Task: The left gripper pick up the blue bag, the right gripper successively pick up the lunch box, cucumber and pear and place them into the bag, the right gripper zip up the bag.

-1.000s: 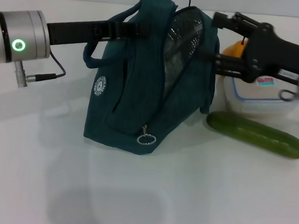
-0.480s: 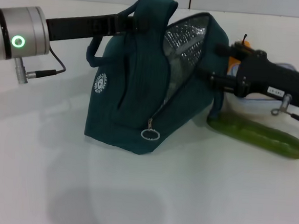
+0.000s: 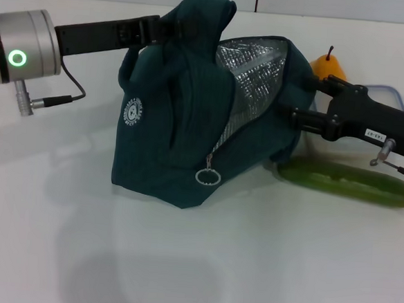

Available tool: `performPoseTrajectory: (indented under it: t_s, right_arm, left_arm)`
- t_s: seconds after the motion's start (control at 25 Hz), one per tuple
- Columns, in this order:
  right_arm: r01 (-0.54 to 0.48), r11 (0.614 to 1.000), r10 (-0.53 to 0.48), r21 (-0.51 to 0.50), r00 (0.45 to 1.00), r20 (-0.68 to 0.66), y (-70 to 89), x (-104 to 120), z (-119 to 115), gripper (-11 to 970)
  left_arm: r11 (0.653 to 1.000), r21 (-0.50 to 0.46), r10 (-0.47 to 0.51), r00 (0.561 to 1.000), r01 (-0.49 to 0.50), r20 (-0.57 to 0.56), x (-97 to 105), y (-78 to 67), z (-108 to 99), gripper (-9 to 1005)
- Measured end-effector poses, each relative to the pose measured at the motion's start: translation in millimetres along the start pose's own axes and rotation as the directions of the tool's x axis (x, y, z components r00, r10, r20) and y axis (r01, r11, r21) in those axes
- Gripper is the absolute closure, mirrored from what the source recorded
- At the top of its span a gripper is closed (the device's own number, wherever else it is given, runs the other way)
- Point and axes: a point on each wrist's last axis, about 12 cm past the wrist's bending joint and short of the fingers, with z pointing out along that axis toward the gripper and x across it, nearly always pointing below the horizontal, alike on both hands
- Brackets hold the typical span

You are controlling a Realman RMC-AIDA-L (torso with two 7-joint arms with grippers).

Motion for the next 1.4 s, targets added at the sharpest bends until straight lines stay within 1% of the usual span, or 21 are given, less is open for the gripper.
performPoseTrajectory:
  t_s: [0.12,0.2,0.28,0.36,0.52,0.64,0.72,0.8,0.88,0.96,1.12,1.28,1.4]
  right_arm:
    - [-0.014,1.000,0.015,-0.012,0.999,0.047,2.5,-2.6,-3.1,132]
    - [-0.023,0.999,0.027,-0.031,0.994,0.103,5.4,-6.6,-8.3,132]
    - [-0.027,0.998,0.038,-0.058,0.981,0.190,8.8,-13.4,-18.8,133]
    - [-0.022,0.998,0.036,-0.060,0.967,0.251,10.1,-17.2,-31.3,134]
    - [-0.038,0.999,0.030,0.021,0.950,0.312,5.8,-13.8,-63.7,135]
    - [-0.116,0.985,0.067,0.131,0.941,0.333,-4.9,-4.9,-93.3,135]
    - [-0.207,0.954,0.123,0.218,0.930,0.346,-14.3,4.4,-112.7,136]
    - [-0.291,0.915,0.180,0.280,0.914,0.363,-22.0,12.8,-128.4,137]
    - [-0.367,0.876,0.237,0.313,0.892,0.384,-26.9,19.2,-139.3,137]
    - [-0.458,0.822,0.313,0.338,0.859,0.405,-33.6,24.4,-144.0,138]
    - [-0.552,0.743,0.410,0.378,0.823,0.393,-44.3,30.4,-134.2,139]
    - [-0.604,0.686,0.488,0.406,0.796,0.359,-53.5,32.4,-118.2,140]
    - [-0.634,0.657,0.524,0.409,0.773,0.357,-55.7,34.2,-110.0,141]
  left_arm:
    - [1.000,-0.001,0.001,1.000,-0.001,-0.003,0.6,0.0,-0.2,952]
    - [1.000,-0.001,0.001,1.000,-0.001,-0.005,1.2,-0.1,0.2,952]
    - [1.000,-0.001,0.000,1.000,0.000,-0.006,1.7,-0.1,0.5,952]
    - [1.000,-0.001,0.000,1.000,0.000,-0.007,2.3,0.0,0.2,952]
    - [1.000,-0.003,0.008,1.000,-0.008,-0.008,2.8,0.5,-0.3,952]
    - [1.000,-0.002,0.017,1.000,-0.017,-0.008,2.2,-0.1,0.7,952]
    - [1.000,0.000,0.020,1.000,-0.020,-0.008,1.4,-0.5,1.5,952]
    - [1.000,0.001,0.021,1.000,-0.021,-0.008,1.0,-0.8,1.9,952]
    - [1.000,0.002,0.022,1.000,-0.022,-0.009,0.4,-1.1,2.5,952]
    - [1.000,0.002,0.021,1.000,-0.021,-0.009,0.1,-0.8,3.1,951]
    - [1.000,0.004,0.025,1.000,-0.025,-0.009,-1.8,-1.3,4.6,951]
    - [1.000,0.009,0.024,1.000,-0.024,-0.014,-2.3,-1.6,7.5,951]
    - [1.000,0.009,0.025,1.000,-0.025,-0.016,-2.8,-1.5,8.3,951]
